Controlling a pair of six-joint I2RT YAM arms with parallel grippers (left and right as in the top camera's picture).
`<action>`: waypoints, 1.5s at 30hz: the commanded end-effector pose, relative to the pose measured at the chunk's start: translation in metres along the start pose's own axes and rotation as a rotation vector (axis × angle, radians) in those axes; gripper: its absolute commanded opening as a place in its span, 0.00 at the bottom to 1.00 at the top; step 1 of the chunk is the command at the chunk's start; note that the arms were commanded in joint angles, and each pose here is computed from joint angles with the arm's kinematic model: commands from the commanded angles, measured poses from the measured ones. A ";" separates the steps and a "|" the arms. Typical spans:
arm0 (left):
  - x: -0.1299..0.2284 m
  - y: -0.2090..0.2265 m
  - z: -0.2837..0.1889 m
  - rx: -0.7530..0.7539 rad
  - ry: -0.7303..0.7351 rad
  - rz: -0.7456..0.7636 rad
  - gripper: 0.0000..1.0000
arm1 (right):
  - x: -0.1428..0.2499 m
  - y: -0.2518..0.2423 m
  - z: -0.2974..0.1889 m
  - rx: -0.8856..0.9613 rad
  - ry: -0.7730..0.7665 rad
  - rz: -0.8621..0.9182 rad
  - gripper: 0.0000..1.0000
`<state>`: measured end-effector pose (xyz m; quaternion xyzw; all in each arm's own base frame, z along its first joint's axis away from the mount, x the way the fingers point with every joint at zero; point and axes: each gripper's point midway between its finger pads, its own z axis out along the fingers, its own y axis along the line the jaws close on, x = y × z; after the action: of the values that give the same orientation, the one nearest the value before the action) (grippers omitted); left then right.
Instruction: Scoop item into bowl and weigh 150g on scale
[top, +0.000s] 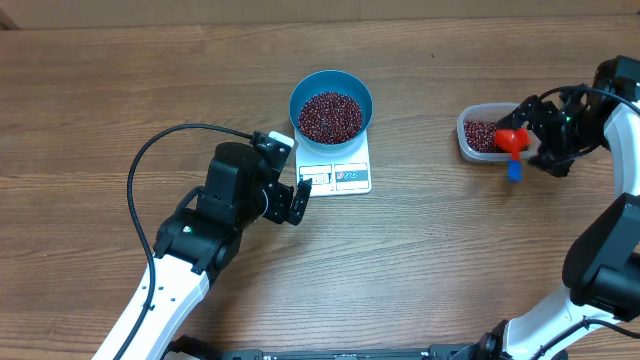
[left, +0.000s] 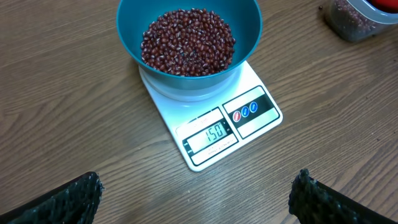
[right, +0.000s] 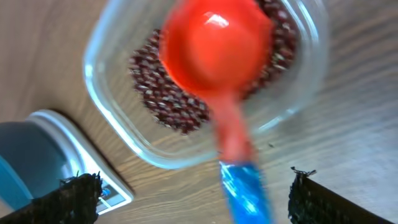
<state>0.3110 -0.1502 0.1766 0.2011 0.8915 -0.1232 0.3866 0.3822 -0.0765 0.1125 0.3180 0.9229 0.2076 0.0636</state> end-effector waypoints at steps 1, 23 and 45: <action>0.003 0.000 0.003 0.004 0.011 -0.014 0.99 | -0.001 -0.008 -0.009 0.054 -0.037 -0.005 0.98; 0.003 0.000 0.003 0.004 0.011 -0.014 0.99 | 0.098 0.055 -0.205 -0.055 -0.425 -0.264 1.00; 0.003 0.000 0.003 0.004 0.011 -0.014 1.00 | 0.222 0.034 -0.264 -0.004 -0.644 -0.494 1.00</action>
<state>0.3110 -0.1502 0.1766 0.2011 0.8915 -0.1232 0.3866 0.1542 -0.0133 0.3654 0.1691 0.9058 0.0684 0.3824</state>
